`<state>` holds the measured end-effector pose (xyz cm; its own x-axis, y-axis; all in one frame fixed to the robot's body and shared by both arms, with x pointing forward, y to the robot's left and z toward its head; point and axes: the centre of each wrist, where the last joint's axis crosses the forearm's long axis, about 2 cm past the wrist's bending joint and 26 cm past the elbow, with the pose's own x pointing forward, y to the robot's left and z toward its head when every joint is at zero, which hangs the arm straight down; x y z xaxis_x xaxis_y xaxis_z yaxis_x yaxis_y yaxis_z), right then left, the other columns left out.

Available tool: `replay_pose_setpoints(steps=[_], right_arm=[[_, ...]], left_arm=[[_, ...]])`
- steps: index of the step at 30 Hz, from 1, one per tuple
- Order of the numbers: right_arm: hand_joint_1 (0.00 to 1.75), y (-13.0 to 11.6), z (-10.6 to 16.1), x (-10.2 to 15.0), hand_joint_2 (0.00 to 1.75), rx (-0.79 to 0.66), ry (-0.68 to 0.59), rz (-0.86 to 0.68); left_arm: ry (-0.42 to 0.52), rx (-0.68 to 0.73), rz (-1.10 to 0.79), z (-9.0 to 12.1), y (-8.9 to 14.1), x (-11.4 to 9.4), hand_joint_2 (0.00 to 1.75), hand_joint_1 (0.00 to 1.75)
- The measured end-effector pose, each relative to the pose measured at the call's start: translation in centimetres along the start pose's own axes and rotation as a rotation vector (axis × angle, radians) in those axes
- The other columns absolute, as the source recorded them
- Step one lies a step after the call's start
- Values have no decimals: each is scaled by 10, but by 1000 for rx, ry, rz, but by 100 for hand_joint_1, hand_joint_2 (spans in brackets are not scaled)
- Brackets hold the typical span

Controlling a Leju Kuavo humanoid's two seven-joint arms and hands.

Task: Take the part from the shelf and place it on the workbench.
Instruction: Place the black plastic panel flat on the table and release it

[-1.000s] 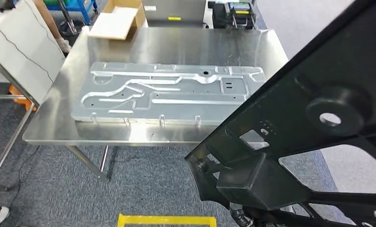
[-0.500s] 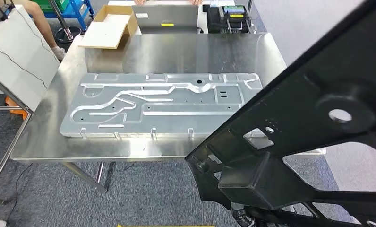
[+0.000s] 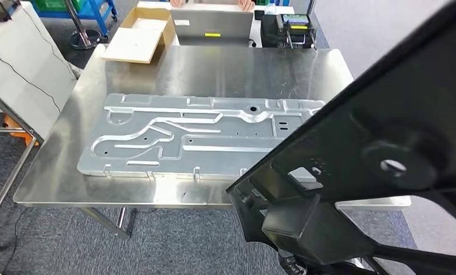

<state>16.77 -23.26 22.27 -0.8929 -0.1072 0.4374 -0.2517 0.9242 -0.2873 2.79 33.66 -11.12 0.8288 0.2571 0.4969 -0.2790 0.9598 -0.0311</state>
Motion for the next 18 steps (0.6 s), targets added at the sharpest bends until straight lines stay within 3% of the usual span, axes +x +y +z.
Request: replay_pose_setpoints(steps=[4,7,13,18], right_arm=[[175,-5,-4,-2,175,-16,7,36],[175,-36,-22,-20,175,-18,34,83],[175,-144,-75,-74,175,55,176,611],[175,-180,-115,-111,175,166,294,982]], left_arm=[[-2,-11,-5,0,-1,0,175,0],[-10,-33,-29,-2,-1,5,175,0],[-18,-61,-64,-5,-2,13,175,0],[-12,-80,-103,-7,-1,16,175,0]])
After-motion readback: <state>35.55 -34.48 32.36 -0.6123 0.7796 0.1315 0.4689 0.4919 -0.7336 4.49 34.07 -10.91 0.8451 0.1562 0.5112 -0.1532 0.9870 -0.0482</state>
